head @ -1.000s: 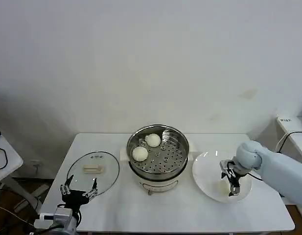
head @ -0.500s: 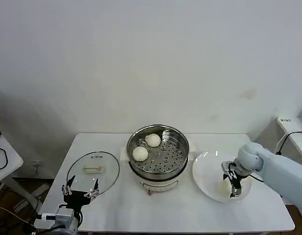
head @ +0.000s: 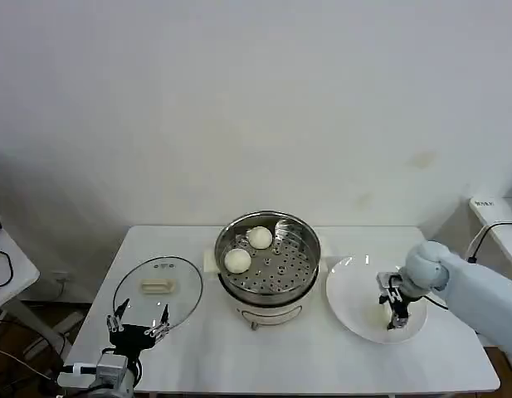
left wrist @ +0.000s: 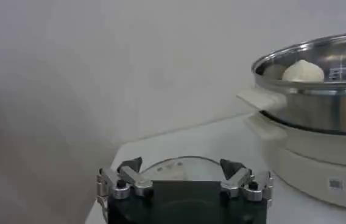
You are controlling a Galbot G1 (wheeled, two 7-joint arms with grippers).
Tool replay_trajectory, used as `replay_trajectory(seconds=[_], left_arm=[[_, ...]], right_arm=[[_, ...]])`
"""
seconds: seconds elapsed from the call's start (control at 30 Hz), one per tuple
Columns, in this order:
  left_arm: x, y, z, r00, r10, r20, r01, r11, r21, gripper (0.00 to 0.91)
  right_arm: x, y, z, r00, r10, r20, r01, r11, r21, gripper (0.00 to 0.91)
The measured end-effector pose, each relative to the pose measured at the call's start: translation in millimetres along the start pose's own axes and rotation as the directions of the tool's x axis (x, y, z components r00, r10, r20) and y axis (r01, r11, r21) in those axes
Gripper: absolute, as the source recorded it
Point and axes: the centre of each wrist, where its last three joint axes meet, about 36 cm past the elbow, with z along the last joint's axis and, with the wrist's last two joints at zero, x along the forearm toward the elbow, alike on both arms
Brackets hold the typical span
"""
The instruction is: Take steamed baozi put them in steamer then cover it.
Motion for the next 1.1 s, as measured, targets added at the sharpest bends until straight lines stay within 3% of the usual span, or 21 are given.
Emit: replay_trajectory(seconds=[0.4,0.73,1.1], left_arm=[[1,0,-1,1.0,0.002,0.005,-0.002,1.0,0.002,0.907],[2,-3,-5,1.0,0.007,0.017,-0.007,1.0,0.008,0.907],[7,2,-7,1.0,-0.008,0.019,0.008,1.0,0.001,0.907]], right_arm=[[62,-21,1,0.996,0.077,0.037,-0.077,0.997,-0.008,0.655],[150,-58,-13,0.972,0.201,0.125,-0.201,0.98,-0.017,0.655],[247,-108,-64,0.918,0.311,0.247,-0.325,0.946,0.015,0.655]])
